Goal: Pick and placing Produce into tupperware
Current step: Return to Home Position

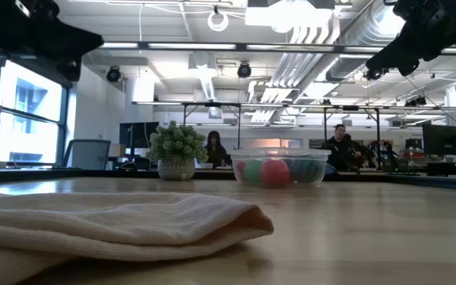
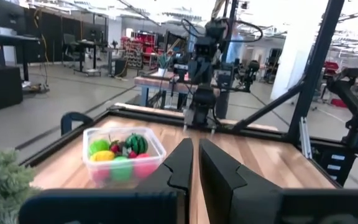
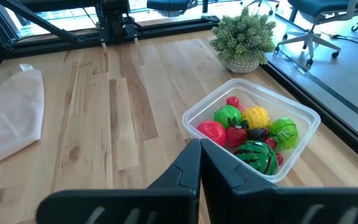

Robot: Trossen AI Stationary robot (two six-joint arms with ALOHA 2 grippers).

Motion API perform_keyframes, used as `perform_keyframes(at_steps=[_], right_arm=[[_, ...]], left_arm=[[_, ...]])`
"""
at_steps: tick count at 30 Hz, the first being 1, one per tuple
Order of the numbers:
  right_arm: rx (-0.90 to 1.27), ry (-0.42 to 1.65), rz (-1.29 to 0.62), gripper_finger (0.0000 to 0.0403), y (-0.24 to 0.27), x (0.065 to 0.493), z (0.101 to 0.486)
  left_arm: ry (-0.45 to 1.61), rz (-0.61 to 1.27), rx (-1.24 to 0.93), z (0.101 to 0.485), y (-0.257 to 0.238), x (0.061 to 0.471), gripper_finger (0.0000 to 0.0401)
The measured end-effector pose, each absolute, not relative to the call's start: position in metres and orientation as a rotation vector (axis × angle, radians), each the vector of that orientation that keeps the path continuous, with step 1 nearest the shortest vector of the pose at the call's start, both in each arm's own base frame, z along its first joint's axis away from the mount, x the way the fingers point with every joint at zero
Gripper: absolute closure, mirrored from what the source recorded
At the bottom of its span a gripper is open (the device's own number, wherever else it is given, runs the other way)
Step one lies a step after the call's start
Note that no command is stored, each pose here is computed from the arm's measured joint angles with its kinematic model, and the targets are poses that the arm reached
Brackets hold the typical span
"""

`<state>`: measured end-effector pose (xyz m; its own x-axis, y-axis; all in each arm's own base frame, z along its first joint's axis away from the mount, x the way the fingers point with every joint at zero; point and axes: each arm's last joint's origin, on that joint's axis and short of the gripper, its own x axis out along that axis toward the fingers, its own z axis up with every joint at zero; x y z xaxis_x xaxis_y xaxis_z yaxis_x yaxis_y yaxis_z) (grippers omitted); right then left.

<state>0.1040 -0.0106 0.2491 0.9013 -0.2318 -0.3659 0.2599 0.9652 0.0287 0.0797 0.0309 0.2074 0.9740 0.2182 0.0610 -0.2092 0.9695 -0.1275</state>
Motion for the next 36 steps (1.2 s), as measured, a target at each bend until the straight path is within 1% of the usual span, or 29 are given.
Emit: perform_keyframes(at_steps=[10,17,36], right_arm=[[0.078,0.369,-0.255,0.0402,-0.011,0.104,0.249],[0.077,0.369,-0.255,0.0402,-0.011,0.104,0.249],[0.078,0.369,-0.255,0.0402,-0.011,0.104,0.249]], left_arm=[[-0.013,0.229,-0.164,0.183,0.034,0.086,0.0384],[0.1,0.243,-0.202,0.172,0.034,0.085,0.0384],[0.103,0.268,-0.202,0.171,0.034,0.085,0.0384]])
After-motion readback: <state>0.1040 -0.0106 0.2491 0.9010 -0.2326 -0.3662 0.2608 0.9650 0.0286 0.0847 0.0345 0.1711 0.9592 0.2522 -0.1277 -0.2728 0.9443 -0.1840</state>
